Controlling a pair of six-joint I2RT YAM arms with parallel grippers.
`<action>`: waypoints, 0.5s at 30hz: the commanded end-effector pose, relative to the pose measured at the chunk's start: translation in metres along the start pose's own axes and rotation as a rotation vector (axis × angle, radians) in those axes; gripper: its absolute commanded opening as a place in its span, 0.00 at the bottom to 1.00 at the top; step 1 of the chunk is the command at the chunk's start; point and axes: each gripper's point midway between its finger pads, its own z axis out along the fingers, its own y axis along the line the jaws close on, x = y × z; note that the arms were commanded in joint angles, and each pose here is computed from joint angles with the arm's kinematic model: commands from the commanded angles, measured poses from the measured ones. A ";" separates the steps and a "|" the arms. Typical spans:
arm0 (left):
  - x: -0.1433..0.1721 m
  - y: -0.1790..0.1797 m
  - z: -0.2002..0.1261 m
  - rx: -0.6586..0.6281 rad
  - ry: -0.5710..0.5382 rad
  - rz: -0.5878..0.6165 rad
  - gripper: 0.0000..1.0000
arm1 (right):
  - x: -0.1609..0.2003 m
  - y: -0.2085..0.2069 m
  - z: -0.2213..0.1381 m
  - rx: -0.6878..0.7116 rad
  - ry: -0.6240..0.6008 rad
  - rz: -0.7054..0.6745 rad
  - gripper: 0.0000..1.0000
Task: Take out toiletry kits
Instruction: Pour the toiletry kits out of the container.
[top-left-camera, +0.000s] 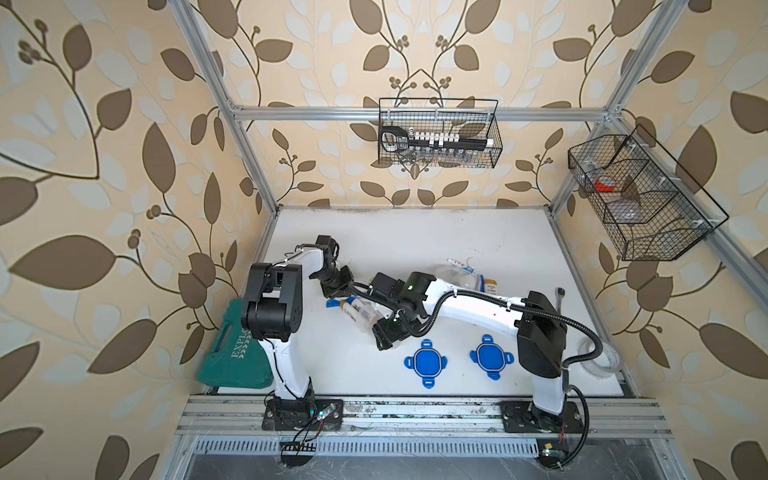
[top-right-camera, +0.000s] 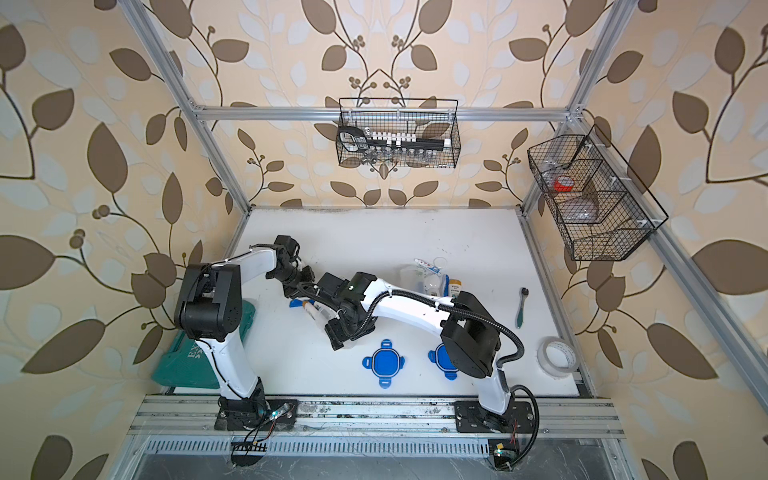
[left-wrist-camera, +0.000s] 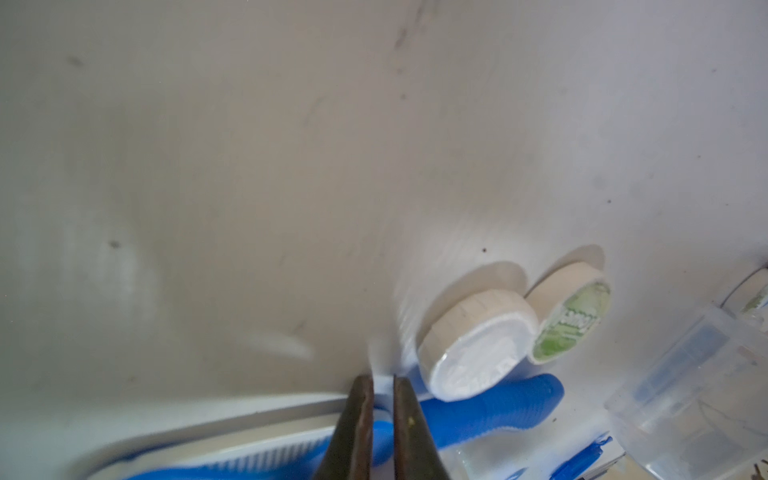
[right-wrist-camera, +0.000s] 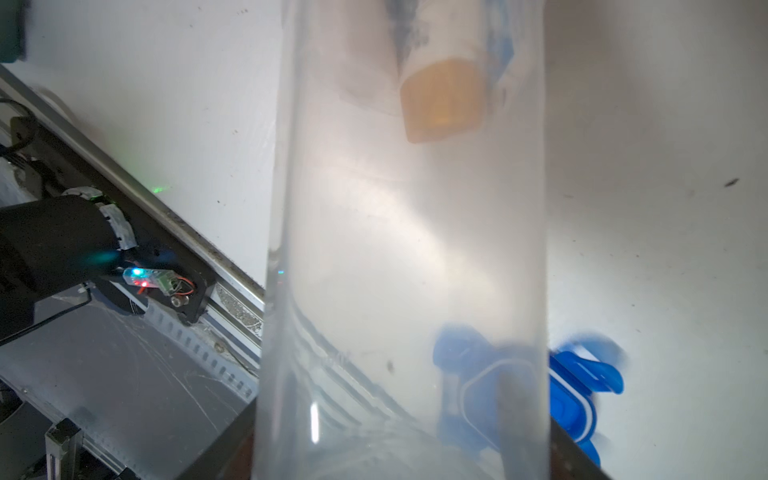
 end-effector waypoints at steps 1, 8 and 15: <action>-0.001 -0.010 -0.018 -0.006 -0.041 0.039 0.14 | 0.001 -0.003 -0.009 0.019 -0.006 0.004 0.51; -0.001 -0.011 -0.021 -0.004 -0.046 0.042 0.15 | 0.022 -0.005 -0.025 0.021 0.010 -0.001 0.51; -0.001 -0.012 -0.023 0.004 -0.051 0.044 0.18 | 0.020 -0.017 -0.066 0.020 -0.105 0.023 0.50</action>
